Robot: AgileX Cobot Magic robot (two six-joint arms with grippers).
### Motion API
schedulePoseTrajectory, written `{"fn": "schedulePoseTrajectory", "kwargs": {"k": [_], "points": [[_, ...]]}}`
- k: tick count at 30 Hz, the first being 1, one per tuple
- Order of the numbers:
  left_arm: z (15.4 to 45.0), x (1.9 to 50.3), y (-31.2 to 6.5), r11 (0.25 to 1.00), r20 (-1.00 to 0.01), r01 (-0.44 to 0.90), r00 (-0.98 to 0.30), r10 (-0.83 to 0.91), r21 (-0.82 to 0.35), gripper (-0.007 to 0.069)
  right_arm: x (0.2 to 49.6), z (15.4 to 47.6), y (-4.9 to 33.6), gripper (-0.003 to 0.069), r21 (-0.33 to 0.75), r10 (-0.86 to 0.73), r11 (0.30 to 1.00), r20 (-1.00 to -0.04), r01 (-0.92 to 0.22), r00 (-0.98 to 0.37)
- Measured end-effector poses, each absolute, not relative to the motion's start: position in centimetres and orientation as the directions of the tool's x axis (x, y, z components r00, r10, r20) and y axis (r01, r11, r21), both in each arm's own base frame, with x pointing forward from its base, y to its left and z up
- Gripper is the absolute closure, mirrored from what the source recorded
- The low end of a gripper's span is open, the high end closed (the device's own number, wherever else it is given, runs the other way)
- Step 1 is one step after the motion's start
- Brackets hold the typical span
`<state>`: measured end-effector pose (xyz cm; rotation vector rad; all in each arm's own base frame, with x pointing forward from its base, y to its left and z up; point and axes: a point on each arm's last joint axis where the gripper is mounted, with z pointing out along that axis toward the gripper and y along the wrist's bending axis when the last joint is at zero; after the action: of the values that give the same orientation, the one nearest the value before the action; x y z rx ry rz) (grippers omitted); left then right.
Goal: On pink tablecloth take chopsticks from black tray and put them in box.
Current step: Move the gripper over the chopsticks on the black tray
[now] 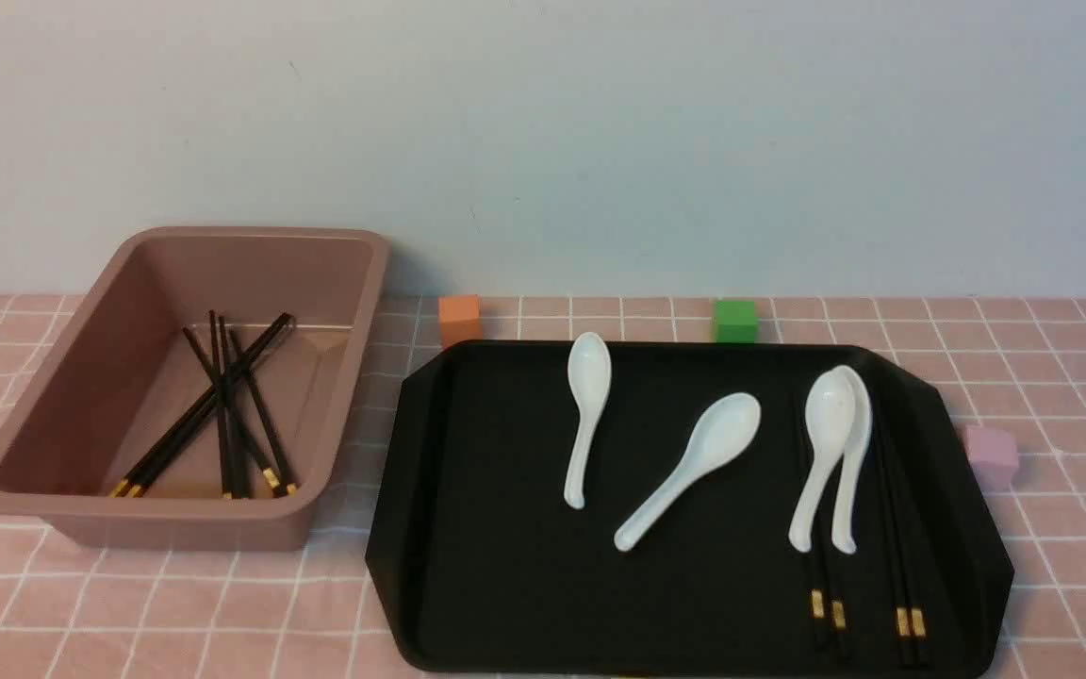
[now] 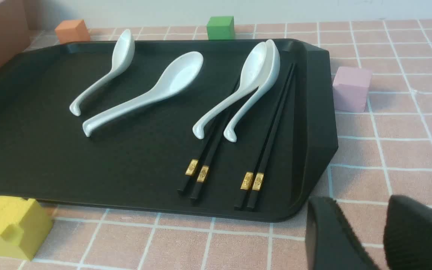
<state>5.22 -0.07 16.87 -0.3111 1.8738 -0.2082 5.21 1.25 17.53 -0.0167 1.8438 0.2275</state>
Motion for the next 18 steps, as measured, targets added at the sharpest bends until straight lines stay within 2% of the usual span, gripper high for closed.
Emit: {"fn": "schedulePoseTrajectory", "kwargs": {"k": [18], "points": [[16.87, 5.22, -0.07, 0.949, -0.901, -0.11, -0.298, -0.316, -0.296, 0.0585, 5.22, 17.53, 1.25, 0.0419, 0.146, 0.105, 0.981, -0.953, -0.129, -0.283]]}}
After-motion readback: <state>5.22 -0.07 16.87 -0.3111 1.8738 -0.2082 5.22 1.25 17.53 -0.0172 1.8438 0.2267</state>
